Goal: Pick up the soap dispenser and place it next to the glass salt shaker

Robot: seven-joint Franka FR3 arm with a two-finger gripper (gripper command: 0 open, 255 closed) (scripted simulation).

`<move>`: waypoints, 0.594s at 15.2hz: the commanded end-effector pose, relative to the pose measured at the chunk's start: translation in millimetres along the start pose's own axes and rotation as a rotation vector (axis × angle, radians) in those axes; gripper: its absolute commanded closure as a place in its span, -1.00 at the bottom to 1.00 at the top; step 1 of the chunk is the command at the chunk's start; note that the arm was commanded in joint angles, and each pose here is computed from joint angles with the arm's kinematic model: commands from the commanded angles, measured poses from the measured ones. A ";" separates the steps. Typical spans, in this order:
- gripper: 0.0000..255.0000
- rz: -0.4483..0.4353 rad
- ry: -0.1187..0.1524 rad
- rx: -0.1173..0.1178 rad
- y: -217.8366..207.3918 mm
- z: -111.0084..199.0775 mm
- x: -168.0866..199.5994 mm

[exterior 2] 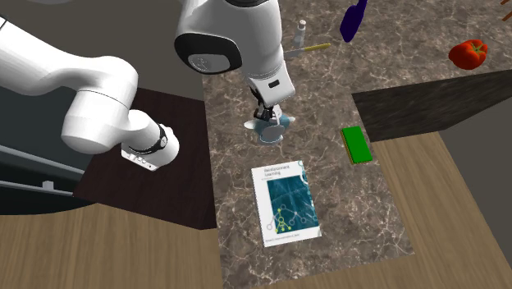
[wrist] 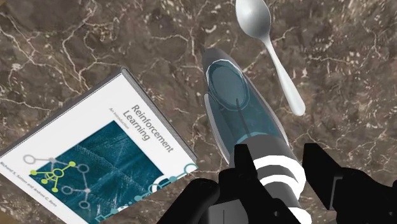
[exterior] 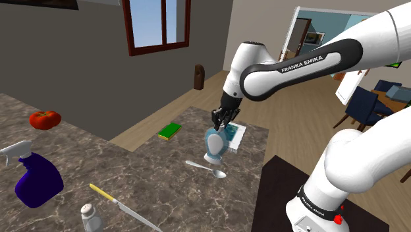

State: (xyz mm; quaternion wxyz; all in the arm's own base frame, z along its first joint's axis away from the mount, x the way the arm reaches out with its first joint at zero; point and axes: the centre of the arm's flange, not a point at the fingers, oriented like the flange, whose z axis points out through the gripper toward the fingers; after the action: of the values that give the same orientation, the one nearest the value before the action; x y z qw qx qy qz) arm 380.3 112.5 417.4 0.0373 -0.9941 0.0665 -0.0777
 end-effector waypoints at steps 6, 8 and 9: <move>1.00 0.000 -0.003 -0.001 0.3 1.1 -0.6; 1.00 0.000 -0.003 -0.001 -0.6 -9.3 1.0; 1.00 0.000 -0.003 -0.001 -1.0 -14.5 1.8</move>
State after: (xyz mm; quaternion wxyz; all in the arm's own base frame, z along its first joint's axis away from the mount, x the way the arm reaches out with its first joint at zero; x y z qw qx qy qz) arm 380.5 112.4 427.6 0.0370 -0.9942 0.0666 -0.0762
